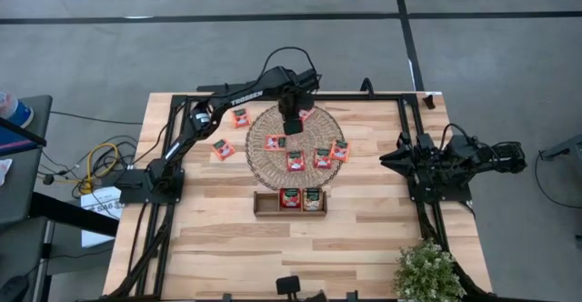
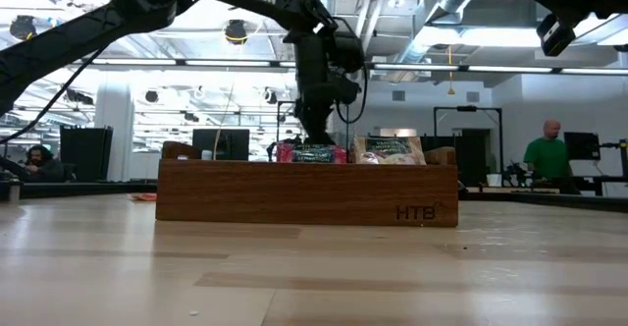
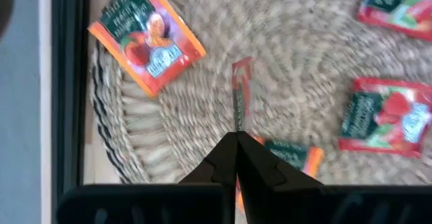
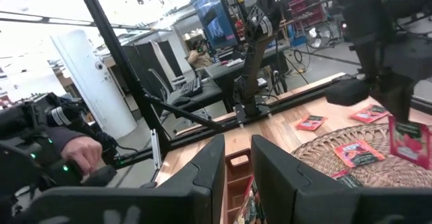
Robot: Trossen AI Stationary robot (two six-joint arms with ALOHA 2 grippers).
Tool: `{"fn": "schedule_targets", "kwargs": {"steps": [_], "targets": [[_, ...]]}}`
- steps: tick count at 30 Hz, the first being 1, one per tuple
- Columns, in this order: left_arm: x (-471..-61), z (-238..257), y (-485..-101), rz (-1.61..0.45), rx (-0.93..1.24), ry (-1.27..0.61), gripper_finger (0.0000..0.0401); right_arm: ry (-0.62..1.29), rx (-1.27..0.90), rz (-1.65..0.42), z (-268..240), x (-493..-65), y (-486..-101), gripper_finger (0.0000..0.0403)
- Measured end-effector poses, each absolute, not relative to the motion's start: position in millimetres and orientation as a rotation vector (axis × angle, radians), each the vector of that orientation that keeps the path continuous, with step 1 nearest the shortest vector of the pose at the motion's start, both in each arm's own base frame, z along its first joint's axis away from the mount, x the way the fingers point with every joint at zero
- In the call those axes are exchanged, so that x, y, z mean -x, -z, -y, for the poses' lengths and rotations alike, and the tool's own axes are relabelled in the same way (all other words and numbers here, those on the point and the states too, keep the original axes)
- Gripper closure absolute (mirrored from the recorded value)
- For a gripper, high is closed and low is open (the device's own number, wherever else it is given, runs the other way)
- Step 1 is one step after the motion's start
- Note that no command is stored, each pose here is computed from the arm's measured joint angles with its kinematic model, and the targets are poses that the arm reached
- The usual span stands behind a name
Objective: Pick & Place Tea
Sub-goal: Put the red tea bag into the middle section of the wooden organizer
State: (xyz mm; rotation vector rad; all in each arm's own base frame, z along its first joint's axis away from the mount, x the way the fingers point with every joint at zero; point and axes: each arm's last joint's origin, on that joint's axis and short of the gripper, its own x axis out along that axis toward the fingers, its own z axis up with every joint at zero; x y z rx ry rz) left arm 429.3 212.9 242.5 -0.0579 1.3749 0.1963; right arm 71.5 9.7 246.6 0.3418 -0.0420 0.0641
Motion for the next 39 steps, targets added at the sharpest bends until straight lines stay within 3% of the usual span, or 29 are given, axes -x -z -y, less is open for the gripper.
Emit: {"fn": "schedule_targets", "kwargs": {"steps": [12,21,39], "targets": [[-417.1,-173.3,-297.8,-1.320,0.028,-0.220,0.0401,-0.064,-0.342,0.042,-9.7,-71.4,-246.6,0.0337],[-401.5,-117.2,-341.9,-1.292,0.067,-0.218,0.0401,-0.064,-0.341,0.042,-9.7,-71.4,-246.6,0.0337],[-409.0,9.5,-347.0,-1.321,0.065,-0.061,0.0401,-0.063,-0.341,0.041,-9.7,-71.4,-246.5,0.0337]]}}
